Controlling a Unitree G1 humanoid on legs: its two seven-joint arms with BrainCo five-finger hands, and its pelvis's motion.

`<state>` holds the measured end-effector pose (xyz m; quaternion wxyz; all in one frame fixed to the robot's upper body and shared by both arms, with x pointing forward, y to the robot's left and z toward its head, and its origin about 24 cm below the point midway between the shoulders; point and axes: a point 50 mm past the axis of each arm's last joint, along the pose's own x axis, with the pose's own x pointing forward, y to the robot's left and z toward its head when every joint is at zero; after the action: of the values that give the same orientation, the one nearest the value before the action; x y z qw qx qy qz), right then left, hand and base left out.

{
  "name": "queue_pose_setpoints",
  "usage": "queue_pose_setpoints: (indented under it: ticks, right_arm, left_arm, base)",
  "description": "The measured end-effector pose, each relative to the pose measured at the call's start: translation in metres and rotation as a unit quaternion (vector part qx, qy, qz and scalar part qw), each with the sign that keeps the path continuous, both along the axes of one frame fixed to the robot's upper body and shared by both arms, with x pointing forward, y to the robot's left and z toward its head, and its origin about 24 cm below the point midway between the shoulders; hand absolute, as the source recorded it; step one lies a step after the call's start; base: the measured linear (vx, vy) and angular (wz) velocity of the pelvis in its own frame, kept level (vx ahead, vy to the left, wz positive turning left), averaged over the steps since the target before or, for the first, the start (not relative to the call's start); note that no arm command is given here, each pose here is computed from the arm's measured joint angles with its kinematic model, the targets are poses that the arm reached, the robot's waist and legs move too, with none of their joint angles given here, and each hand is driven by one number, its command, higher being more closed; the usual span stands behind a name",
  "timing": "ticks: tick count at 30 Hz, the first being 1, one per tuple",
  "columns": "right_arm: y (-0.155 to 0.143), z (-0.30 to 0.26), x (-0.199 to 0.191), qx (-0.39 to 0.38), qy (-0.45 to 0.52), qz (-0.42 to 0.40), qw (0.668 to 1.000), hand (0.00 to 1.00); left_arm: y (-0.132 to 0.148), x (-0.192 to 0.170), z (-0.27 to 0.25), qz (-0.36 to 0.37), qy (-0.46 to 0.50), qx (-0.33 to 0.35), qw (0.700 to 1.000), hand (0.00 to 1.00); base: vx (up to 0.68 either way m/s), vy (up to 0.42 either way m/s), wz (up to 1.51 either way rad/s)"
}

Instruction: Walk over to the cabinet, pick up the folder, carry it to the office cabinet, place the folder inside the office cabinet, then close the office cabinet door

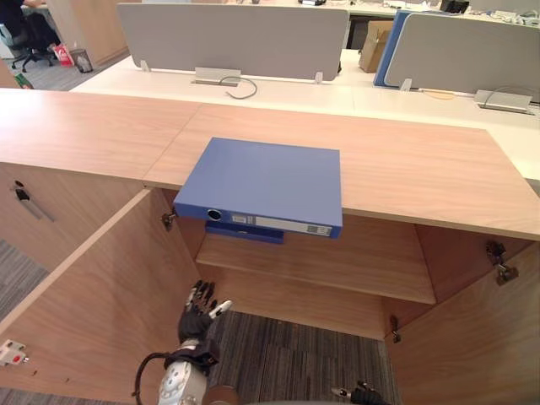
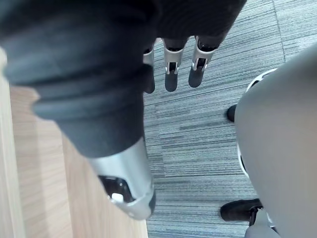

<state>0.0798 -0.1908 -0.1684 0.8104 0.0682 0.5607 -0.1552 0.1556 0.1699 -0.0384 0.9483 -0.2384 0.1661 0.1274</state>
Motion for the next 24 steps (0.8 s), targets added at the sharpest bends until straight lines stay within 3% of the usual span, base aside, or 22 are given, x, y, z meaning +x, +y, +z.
queue_pose_setpoints:
  ticks: [5,9,12,15,17,22,24]
  right_arm:
    - [0.005,-0.001,-0.002,0.006,0.002,0.001,1.0,0.0]
    - [0.005,-0.002,-0.01,0.002,0.01,-0.003,1.0,0.0]
    - [0.006,-0.003,-0.013,-0.002,0.016,-0.001,1.0,0.0]
    - [0.008,-0.003,-0.014,-0.007,0.02,0.012,1.0,0.0]
    - [0.011,-0.004,-0.016,-0.009,0.024,0.016,1.0,0.0]
    - [0.011,-0.005,-0.015,-0.011,0.025,0.018,0.999,0.0]
    - [0.011,-0.005,-0.013,-0.013,0.025,0.023,0.999,0.0]
  left_arm:
    - [0.007,0.011,0.048,0.029,-0.09,0.048,0.994,0.0]
    - [0.012,0.023,0.083,0.066,-0.142,0.163,0.974,0.0]
    - [0.02,0.03,0.103,0.127,-0.162,0.262,0.943,0.0]
    - [0.023,0.036,0.135,0.192,-0.21,0.344,0.895,0.0]
    - [0.013,0.039,0.168,0.229,-0.274,0.421,0.834,0.0]
    - [-0.02,0.045,0.205,0.214,-0.38,0.502,0.747,0.0]
    - [-0.025,0.047,0.211,0.221,-0.394,0.518,0.726,0.0]
  base:
    - [-0.04,-0.01,-0.05]
    - [-0.06,-0.055,0.02]
    - [-0.04,-0.014,0.0]
    - [0.0,0.0,0.0]
    - [0.0,0.021,-0.11]
    - [0.0,0.038,-0.28]
    - [0.0,0.018,-0.13]
